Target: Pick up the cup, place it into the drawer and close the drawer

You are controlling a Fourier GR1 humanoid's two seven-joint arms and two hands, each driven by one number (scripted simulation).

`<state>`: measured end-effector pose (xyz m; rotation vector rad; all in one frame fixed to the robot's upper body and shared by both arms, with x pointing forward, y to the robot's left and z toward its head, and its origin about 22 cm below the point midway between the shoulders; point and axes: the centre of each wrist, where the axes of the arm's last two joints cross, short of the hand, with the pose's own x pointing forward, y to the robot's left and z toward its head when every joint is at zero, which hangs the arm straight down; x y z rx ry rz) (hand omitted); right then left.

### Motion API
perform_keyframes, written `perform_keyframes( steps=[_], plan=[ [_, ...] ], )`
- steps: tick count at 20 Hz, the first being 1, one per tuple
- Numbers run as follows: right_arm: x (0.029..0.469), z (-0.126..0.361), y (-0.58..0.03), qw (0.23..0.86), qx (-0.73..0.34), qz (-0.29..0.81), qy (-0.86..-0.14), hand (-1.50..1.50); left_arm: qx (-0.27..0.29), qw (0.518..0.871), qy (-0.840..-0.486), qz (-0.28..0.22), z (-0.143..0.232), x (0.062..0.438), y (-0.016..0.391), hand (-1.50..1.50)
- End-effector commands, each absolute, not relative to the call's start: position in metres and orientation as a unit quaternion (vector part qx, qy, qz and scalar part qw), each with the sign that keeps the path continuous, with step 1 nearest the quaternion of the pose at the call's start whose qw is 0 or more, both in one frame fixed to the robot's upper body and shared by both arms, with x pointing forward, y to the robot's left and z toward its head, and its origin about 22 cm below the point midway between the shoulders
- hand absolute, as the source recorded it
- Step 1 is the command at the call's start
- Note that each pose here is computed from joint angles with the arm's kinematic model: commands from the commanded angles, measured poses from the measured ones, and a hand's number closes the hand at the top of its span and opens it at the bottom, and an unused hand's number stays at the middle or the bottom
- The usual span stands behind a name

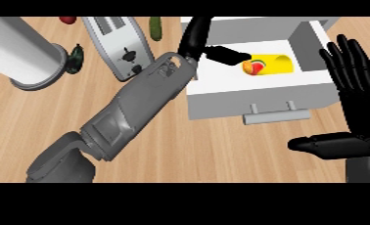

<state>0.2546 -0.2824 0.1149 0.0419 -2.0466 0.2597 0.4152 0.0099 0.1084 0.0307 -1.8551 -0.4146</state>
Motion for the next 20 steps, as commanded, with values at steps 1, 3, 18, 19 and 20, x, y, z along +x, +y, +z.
perform_keyframes(
  steps=[1,3,18,19,20],
  plan=[
    [0.249,0.124,-0.288,0.509,0.083,0.092,-0.852,-1.5,-0.008,0.557,-0.817,-0.152,0.128,0.414,0.0,-1.5],
    [0.241,0.116,-0.289,0.517,0.105,0.117,-0.842,-1.5,-0.028,0.545,-0.826,-0.141,0.117,0.413,0.006,-1.5],
    [0.214,0.142,-0.29,0.518,-0.033,0.308,-0.797,1.5,-0.058,0.557,-0.825,-0.068,0.159,0.424,0.05,-1.5],
    [0.218,0.126,-0.282,0.524,-0.038,0.298,-0.797,1.5,-0.057,0.559,-0.825,-0.056,0.15,0.418,0.047,-1.5],
    [0.206,0.132,-0.28,0.528,-0.047,0.301,-0.793,1.5,-0.061,0.562,-0.822,-0.059,0.154,0.418,0.063,-1.5]
  ],
)
